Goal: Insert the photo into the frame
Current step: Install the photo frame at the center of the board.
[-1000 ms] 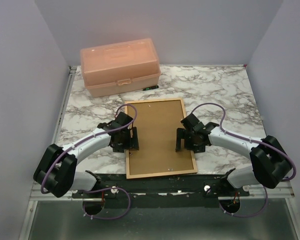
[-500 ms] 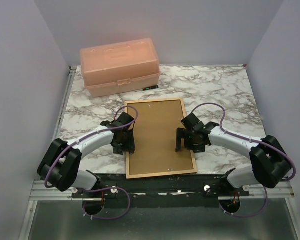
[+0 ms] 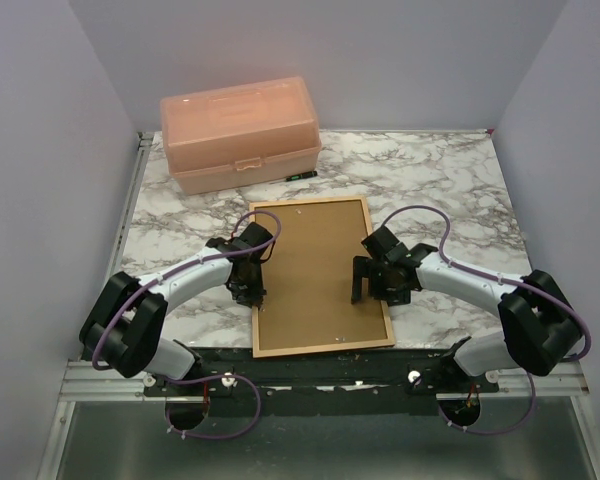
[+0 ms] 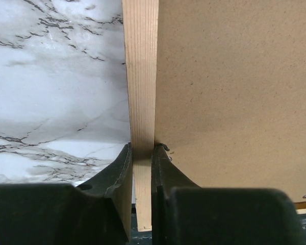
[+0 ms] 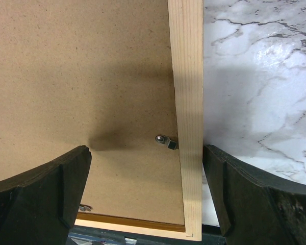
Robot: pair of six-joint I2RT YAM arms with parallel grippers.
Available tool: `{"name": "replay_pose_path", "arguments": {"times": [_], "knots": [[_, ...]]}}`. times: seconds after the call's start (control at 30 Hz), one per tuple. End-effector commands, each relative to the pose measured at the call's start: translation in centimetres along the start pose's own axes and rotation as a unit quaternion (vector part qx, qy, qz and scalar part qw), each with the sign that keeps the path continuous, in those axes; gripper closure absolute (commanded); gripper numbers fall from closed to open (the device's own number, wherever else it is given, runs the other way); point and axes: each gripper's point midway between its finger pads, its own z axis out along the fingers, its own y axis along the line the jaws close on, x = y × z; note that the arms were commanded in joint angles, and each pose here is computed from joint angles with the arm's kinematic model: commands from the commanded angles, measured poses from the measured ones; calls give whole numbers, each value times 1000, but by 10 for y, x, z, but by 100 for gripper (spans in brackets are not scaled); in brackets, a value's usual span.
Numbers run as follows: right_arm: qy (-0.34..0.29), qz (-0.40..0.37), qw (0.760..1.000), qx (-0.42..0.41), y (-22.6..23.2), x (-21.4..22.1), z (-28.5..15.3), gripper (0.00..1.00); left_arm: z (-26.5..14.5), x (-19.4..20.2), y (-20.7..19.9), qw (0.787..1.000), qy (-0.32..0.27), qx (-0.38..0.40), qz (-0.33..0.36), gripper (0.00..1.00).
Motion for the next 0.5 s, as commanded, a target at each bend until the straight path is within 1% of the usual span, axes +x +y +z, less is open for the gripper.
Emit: {"name": "replay_pose_path", "arguments": {"times": [0.0,0.23,0.4,0.47], "knots": [[5,-3,1000,-7,2,-1,12,0,14,5,10,999,7,-31,14,100],[8,-2,1000,-5,0,2,13,0,14,5,7,999,6,-29,19,100],[3,0,1000,-8,0,0,11,0,6,-1,1,1000,-13,-13,15,99],[1,1,1000,-9,0,-1,10,0,1,-3,-4,1000,-22,3,14,85]]}}
